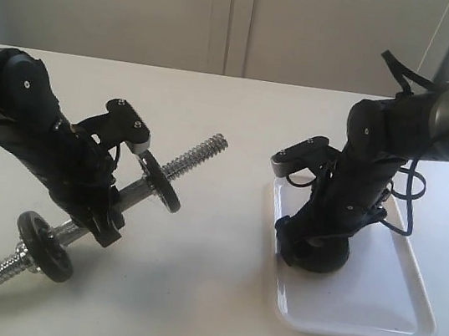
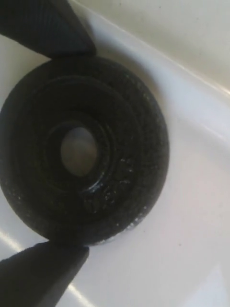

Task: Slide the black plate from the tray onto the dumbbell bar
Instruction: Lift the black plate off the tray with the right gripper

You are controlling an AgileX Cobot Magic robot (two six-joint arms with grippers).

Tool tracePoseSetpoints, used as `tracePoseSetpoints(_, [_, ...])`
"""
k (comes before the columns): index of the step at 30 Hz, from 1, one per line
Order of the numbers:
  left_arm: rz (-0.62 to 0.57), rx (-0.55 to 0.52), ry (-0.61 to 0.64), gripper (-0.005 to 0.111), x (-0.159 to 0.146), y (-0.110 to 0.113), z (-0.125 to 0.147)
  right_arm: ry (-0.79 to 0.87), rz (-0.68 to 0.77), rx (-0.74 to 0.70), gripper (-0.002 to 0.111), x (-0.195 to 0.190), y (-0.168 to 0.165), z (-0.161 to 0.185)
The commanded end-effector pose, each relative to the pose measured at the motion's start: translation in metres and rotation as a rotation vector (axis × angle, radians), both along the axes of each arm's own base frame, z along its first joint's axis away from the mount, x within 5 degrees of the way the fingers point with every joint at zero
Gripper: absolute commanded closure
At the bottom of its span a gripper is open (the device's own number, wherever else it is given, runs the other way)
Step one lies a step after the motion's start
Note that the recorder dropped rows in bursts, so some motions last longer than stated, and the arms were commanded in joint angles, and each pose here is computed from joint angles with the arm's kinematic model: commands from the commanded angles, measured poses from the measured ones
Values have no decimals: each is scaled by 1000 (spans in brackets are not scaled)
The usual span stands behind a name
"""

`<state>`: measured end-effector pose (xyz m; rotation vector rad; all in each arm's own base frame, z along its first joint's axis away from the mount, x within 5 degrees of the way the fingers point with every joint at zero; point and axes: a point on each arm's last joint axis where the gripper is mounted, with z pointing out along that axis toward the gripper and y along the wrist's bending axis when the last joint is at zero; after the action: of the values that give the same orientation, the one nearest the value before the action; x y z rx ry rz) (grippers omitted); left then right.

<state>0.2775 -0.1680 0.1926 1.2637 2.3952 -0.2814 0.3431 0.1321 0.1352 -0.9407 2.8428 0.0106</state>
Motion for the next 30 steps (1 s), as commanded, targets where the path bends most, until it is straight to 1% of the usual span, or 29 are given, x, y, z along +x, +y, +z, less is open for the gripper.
tracePoseSetpoints(1, [46, -100, -104, 107, 3, -4, 30, 75, -14, -45, 33, -6, -3, -15])
tracePoseSetpoints(2, [46, -100, -104, 107, 3, -4, 30, 75, -15, -45, 38, -6, -3, -15])
tracePoseSetpoints(3, [46, -100, -104, 107, 3, -4, 30, 75, -15, -45, 47, -6, -3, -15])
tracePoseSetpoints(7, [46, -100, -104, 107, 3, -4, 30, 68, -14, -44, 71, -6, -3, -15])
tracePoseSetpoints(11, [46, -100, -102, 107, 3, -4, 30, 38, 8, -76, 97, -3, -6, -13])
tracePoseSetpoints(13, [45, -99, -100, 107, 3, -4, 30, 7, -17, -97, 108, 2, -7, -6])
tracePoseSetpoints(15, [45, -99, -100, 107, 3, -4, 30, -21, -76, -105, 108, 6, -9, 5])
tracePoseSetpoints(18, [45, -99, -100, 107, 3, -4, 30, -56, -119, -103, 108, 8, -11, 20])
tracePoseSetpoints(27, [44, -98, -97, 107, 3, -4, 30, -145, -141, -51, 108, 10, -12, 48])
tracePoseSetpoints(30, [45, -99, -100, 107, 3, -4, 30, -160, -170, -25, 108, 11, -11, 55])
